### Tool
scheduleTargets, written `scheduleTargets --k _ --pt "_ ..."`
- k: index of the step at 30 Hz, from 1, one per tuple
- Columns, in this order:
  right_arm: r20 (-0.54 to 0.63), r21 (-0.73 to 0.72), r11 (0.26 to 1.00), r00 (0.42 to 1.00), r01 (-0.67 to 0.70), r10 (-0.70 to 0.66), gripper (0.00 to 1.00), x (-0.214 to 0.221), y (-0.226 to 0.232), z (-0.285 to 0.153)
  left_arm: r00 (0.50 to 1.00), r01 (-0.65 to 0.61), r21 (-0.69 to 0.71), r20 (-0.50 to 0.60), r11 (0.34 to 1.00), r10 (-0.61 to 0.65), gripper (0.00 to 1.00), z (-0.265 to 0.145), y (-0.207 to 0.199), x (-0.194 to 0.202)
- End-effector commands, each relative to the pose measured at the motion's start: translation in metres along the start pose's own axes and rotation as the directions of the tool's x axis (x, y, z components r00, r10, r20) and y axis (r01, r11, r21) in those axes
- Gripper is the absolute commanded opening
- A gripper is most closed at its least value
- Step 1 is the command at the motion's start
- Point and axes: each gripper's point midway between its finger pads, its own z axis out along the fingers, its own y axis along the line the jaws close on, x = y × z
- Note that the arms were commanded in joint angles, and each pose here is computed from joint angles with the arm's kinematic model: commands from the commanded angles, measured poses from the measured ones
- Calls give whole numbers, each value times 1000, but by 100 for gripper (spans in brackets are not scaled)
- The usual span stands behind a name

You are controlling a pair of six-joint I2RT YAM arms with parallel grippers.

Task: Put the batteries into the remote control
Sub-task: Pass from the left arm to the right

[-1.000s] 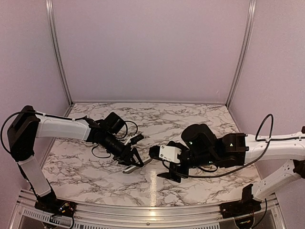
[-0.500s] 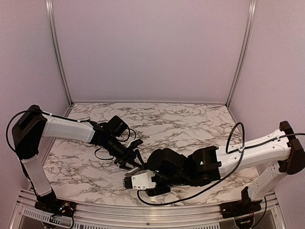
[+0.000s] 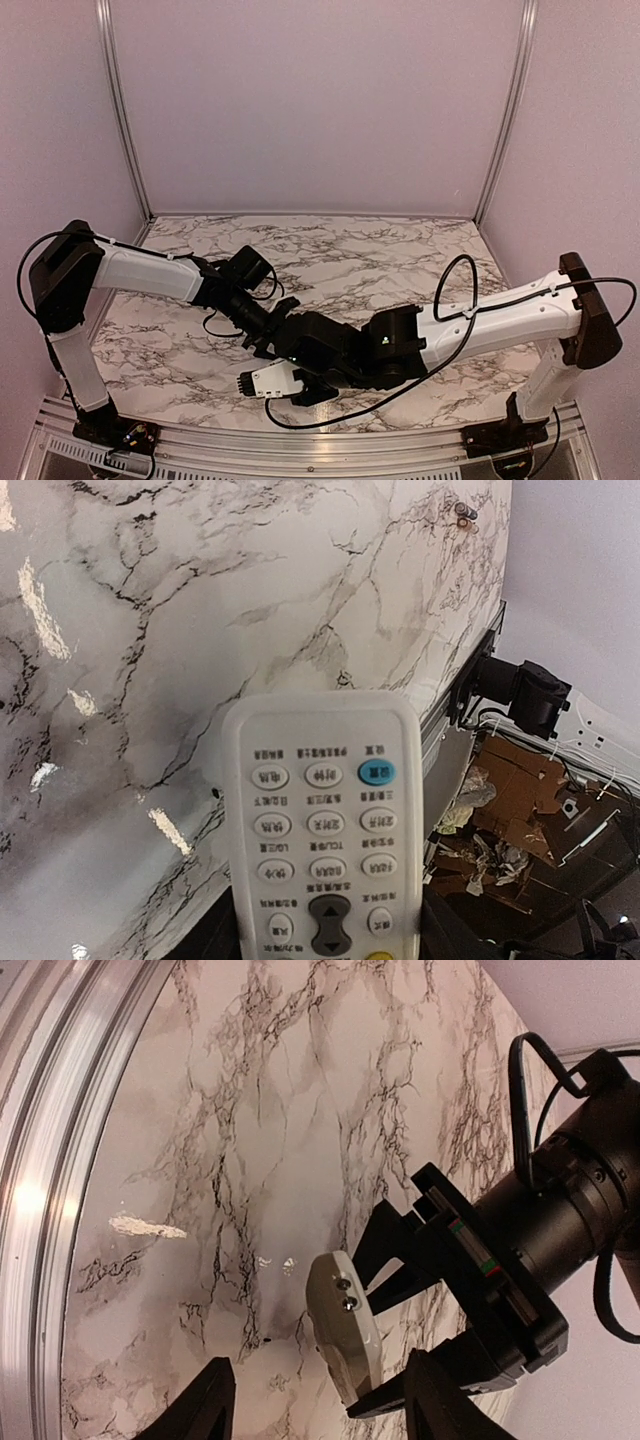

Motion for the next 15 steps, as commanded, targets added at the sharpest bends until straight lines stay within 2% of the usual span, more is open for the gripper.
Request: scheduleTargets --k 1,15 --pt "-51 -3 1000 998 27 -27 55 -2 -3 4 1000 5 -1 -5 1000 -5 26 0 -6 0" --pt "-252 65 995 966 82 -63 52 20 -12 26 998 57 -68 6 996 -57 26 -1 5 4"
